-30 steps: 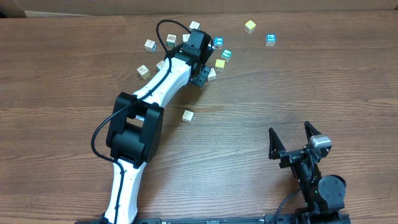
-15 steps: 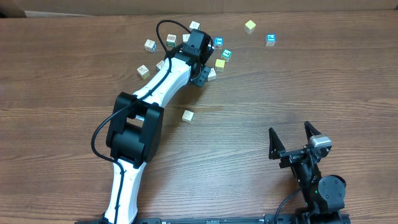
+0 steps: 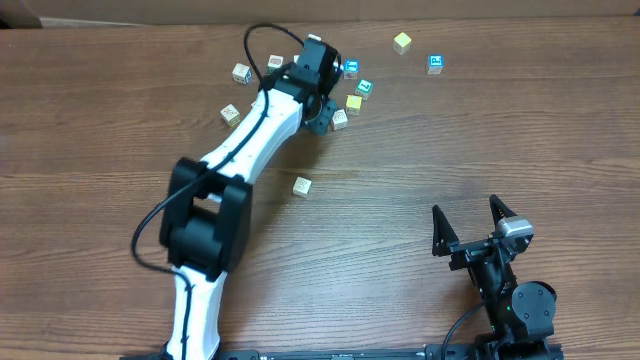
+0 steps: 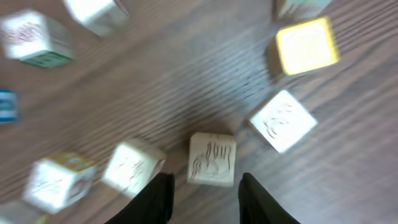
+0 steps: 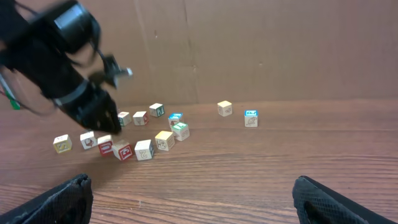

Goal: Form a circle

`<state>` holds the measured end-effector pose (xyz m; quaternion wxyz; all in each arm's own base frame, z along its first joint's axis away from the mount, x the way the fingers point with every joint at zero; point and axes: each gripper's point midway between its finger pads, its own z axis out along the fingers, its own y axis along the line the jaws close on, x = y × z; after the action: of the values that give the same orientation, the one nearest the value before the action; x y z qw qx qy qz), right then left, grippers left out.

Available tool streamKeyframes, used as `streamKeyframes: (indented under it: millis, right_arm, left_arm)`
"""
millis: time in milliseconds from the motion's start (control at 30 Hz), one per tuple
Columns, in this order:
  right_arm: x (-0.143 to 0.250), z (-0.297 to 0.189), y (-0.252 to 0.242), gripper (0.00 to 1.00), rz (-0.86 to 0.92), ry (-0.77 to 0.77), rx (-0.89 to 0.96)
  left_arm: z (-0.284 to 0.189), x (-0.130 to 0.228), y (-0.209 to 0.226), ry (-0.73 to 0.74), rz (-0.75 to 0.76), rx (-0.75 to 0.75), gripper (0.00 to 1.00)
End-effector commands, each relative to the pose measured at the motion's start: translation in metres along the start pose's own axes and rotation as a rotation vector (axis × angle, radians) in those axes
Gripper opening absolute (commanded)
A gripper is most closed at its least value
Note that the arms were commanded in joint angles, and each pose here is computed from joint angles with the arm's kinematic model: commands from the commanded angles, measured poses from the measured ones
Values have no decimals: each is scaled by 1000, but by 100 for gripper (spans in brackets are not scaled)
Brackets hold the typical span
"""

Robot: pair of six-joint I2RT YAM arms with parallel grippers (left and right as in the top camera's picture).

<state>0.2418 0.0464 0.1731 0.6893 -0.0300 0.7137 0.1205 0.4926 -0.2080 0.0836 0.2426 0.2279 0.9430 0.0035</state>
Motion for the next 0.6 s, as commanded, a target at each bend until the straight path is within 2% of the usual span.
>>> streamKeyframes:
  millis: [0,100,200,233,400,567]
  right_arm:
    - [2,0,-1,100,-5,-1,0]
    - [2,0,-1,100,-5,-1,0]
    - [2,0,-1,100,-5,-1,0]
    - [2,0,-1,100,-5,-1,0]
    - [2,0,-1,100,-5,-1,0]
    - [2,0,-1,100,-5,-1,0]
  left_arm:
    - [-66,-32,10,-121,-40,3,31]
    - [-85,-31,11,-128,-47,3,35]
    - [-87,-31,12,-129,-47,3,56]
    - [-84,-30,11,-122,-46,3,59]
    - [-54,-20,6,-68,-40,14,59]
    - [-7,-2,0,9,-22,17,53]
